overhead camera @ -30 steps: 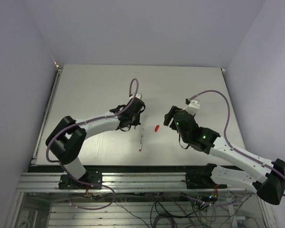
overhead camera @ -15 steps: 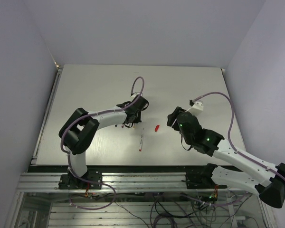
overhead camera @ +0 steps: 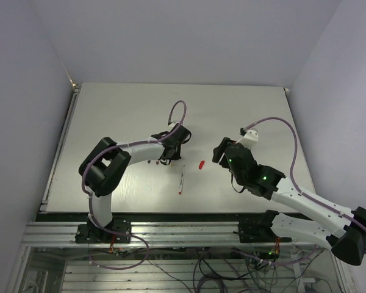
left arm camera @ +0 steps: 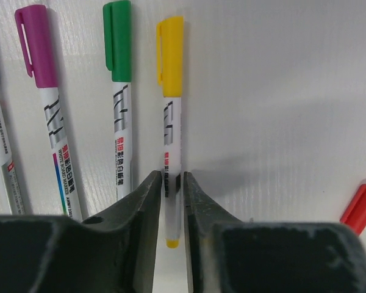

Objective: Insert the pens into the pen caps

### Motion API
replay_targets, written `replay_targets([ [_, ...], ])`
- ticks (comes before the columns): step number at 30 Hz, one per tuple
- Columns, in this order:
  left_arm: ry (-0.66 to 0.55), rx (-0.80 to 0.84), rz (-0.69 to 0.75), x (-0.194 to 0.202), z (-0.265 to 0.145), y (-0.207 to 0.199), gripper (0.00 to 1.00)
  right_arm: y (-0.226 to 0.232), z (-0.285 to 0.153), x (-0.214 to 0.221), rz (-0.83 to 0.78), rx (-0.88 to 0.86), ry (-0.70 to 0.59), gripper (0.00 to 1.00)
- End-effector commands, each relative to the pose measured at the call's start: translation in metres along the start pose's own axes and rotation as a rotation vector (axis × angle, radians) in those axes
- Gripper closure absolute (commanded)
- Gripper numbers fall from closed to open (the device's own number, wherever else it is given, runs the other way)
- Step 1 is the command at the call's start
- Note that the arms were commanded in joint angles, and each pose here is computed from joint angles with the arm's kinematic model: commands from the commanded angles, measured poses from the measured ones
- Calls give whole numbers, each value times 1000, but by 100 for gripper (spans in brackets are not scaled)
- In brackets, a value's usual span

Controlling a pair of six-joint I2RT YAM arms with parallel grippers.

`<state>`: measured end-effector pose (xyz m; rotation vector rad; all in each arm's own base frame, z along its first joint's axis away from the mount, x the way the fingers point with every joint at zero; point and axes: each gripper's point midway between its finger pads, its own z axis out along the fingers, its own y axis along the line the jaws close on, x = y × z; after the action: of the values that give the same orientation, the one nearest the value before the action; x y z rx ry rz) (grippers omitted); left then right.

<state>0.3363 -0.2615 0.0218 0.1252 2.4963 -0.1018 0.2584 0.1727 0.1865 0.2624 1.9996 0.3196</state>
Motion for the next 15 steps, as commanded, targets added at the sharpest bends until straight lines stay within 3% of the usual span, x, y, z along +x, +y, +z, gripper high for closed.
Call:
replay_targets([
  [1,-8,-13,-1,-8,4,0,68,-3,-2,-8,15,1,-39,40],
  [15,-93,-2,13,-48,-29,-3,59,-5,-2,-15,28,-1,-86,37],
])
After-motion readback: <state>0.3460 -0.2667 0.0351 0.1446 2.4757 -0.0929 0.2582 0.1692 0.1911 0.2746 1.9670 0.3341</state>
